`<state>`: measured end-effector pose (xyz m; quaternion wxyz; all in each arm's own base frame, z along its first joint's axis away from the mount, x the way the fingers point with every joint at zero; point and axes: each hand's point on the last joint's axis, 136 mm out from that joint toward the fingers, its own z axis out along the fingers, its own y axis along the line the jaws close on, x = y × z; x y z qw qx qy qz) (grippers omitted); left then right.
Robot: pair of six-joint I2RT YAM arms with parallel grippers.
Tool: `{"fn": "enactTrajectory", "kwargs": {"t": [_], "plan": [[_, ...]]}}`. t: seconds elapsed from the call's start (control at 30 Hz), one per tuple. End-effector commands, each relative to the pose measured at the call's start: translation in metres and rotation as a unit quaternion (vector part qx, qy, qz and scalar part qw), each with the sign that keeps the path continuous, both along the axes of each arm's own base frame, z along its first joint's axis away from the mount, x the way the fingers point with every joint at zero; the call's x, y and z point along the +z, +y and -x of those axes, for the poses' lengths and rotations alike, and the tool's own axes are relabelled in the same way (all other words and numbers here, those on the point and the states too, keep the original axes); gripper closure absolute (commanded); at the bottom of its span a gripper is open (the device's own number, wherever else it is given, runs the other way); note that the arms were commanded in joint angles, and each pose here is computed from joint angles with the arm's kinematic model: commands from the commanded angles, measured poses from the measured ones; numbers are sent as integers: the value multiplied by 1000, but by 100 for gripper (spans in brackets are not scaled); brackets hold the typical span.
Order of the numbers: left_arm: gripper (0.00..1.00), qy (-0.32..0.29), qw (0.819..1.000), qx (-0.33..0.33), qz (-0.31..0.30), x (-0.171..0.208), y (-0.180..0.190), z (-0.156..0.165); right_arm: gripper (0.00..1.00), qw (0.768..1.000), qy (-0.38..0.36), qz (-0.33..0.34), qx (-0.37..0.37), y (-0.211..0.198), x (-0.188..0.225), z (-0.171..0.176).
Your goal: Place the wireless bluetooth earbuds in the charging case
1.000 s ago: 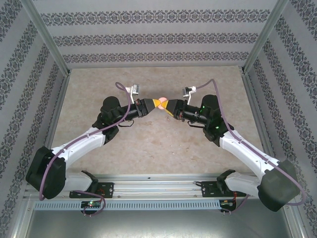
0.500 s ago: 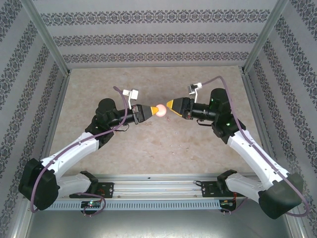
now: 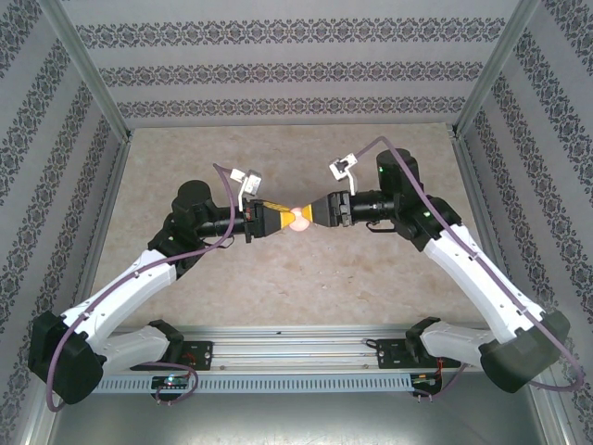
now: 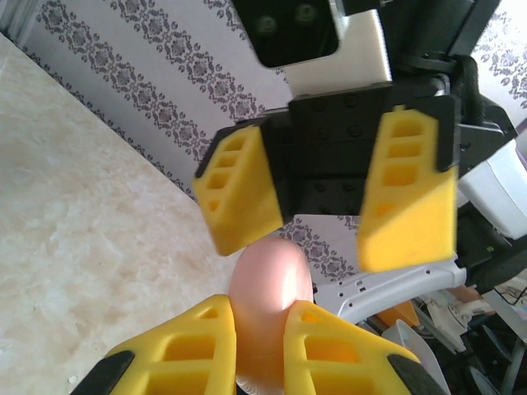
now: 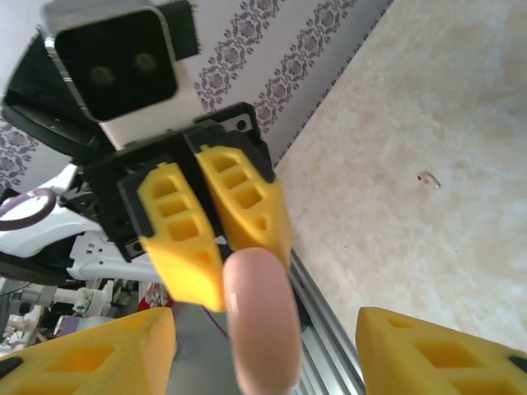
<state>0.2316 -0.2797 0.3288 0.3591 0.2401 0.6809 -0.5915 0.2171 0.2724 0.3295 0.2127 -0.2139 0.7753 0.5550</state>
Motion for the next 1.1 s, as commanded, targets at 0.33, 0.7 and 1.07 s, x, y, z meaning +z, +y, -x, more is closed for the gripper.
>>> {"fn": "enactTrajectory", "kwargs": {"t": [0.33,0.7,1.07], "plan": [[89,-41,998,-36,5,20,-2,8,75,998,-6,-13,60,14,5,10],[49,-52,997,29,52,35,21,-6,95,999,-46,-21,5,10,7,-10],[51,-12,999,18,47,16,19,-7,95,995,-76,-61,-12,14,27,-18]]}}
